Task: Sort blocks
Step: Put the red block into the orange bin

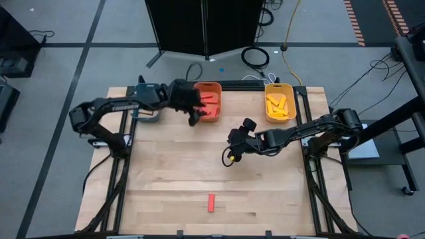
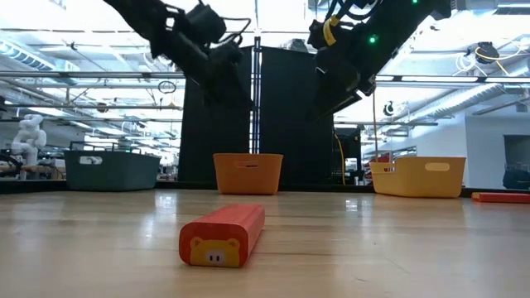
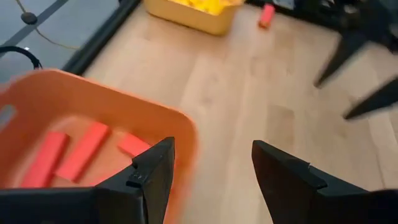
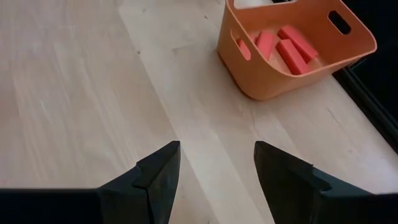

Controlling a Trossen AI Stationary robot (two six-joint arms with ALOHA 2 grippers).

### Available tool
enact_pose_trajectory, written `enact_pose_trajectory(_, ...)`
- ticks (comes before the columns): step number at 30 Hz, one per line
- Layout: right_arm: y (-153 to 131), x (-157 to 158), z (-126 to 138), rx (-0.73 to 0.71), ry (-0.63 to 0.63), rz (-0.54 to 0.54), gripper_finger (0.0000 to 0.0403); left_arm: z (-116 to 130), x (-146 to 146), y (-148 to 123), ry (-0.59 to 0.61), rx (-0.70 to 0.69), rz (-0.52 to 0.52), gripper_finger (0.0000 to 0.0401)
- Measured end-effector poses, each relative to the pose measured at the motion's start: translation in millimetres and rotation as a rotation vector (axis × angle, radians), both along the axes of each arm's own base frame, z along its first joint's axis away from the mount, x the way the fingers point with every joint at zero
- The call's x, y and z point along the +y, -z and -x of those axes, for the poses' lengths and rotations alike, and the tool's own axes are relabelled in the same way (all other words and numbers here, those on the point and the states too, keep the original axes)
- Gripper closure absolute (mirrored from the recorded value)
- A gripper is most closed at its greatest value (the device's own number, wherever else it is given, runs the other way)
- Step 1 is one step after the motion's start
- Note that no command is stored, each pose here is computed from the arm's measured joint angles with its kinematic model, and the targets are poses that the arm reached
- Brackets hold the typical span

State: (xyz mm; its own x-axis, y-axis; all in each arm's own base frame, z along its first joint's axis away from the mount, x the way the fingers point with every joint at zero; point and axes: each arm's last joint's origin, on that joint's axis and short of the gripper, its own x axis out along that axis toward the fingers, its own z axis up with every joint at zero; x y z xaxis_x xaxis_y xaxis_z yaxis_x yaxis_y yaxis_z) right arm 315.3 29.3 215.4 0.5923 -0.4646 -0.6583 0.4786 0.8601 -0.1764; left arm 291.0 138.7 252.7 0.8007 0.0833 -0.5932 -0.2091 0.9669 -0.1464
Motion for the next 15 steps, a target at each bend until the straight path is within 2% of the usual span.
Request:
enact_pose_trajectory(4, 3.8, 4.2, -0.6, -0.005, 0.017, -0.022, 0.0204, -5.2, -37.0, 15.1, -0.028, 0.053, -0.032, 0.019)
enact_pose_trajectory(6, 4.6, 8.7, 0.5, -0.009, 0.021, -0.045, 0.0204, -9.2, -55.3, 24.6, -0.043, 0.028, -0.036, 0.019)
enact_pose_trajectory(11, 7.5, 28.9, 5.5, 0.009, -0.033, -0.153, 0.0204, -12.3, -102.7, 46.8, -0.019, -0.008, 0.07, 0.019)
enact_pose_trajectory(15, 8.3, 47.9, 10.5, 0.018, -0.082, -0.179, 0.0204, -9.0, -144.5, 57.2, -0.064, -0.003, 0.089, 0.019)
